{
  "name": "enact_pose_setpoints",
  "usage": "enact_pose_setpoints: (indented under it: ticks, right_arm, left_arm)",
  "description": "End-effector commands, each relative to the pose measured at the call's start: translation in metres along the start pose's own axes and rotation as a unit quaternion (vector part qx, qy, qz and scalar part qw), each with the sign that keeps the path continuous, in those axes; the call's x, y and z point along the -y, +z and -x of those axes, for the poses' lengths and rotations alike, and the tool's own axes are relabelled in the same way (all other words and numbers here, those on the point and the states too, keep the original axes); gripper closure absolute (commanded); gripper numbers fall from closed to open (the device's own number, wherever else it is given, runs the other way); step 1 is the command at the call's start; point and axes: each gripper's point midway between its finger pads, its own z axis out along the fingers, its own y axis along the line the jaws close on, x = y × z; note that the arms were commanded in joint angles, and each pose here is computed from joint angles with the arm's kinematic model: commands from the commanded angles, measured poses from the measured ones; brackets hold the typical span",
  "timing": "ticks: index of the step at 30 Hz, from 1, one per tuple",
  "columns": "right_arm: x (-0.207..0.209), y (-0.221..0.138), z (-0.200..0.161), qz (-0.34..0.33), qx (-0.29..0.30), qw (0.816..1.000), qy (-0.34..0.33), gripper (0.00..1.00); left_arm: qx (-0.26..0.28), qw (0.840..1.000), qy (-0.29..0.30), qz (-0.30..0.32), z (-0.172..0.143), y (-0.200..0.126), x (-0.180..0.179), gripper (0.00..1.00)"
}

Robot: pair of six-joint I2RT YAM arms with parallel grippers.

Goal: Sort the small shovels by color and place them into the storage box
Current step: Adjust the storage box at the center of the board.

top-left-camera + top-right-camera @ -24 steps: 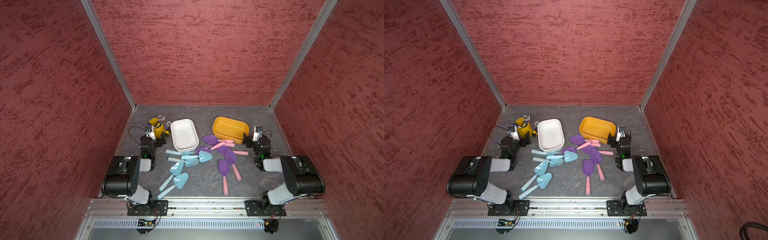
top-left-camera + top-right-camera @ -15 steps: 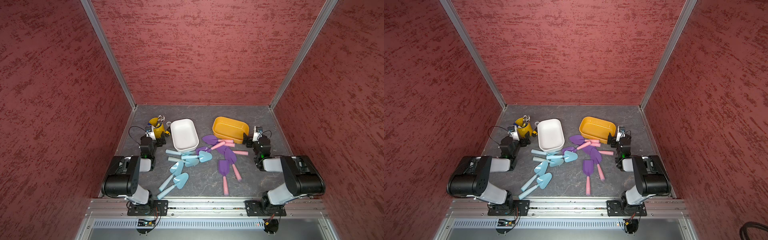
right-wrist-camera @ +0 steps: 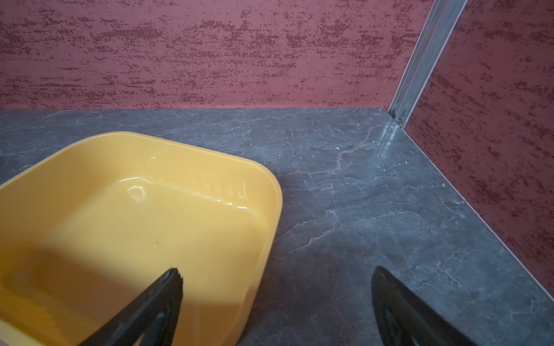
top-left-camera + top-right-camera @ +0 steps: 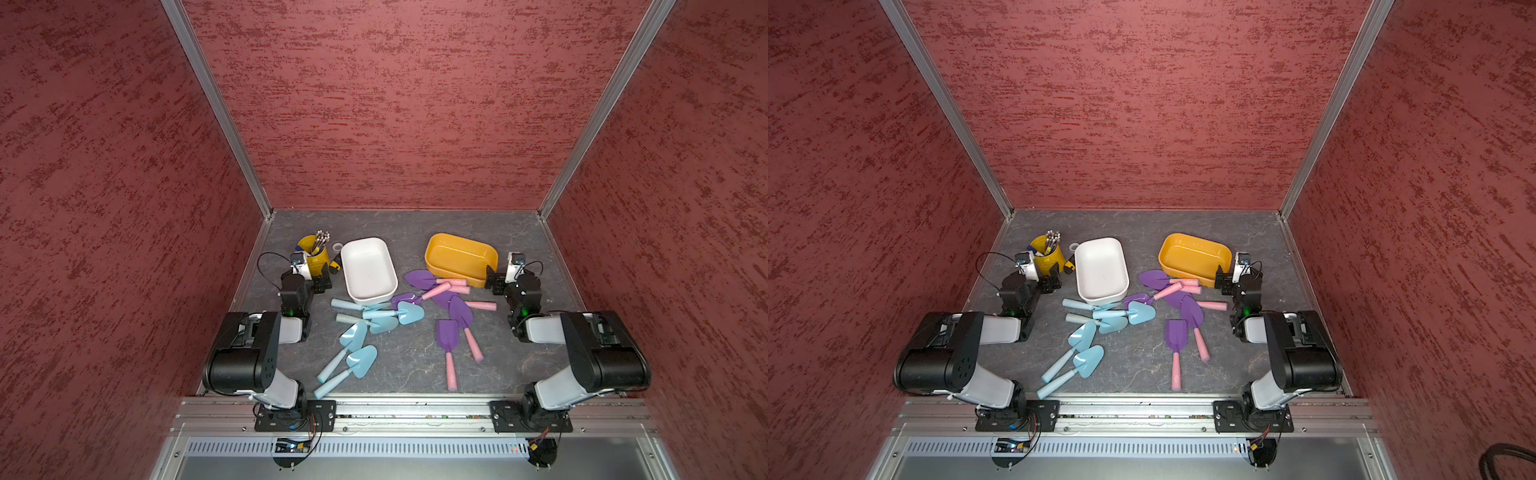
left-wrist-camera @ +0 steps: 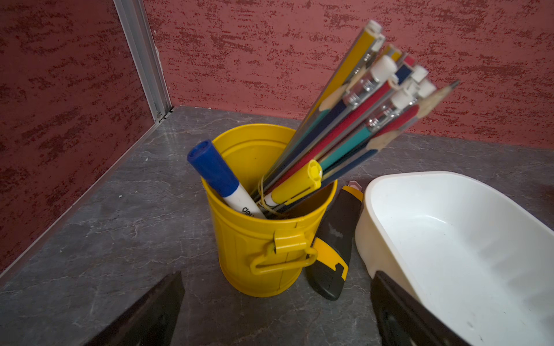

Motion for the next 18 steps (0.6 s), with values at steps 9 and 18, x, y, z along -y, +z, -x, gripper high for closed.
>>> enact_pose_setpoints:
  ticks: [9,18]
  right_arm:
    - [-0.031,-0.015,0.05,0.084,-0.048,0.995,0.002,0.01]
    - [-0.059,-0.022,0.076,0.131,-0.156,0.979,0.018,0.01]
  left_arm:
    - [-0.021,0.999,0.027,-0.037,0.014,0.003,0.016,0.0]
    - [-0.111,0.986,0.035,-0.115,0.014,0.002,0.029,0.0]
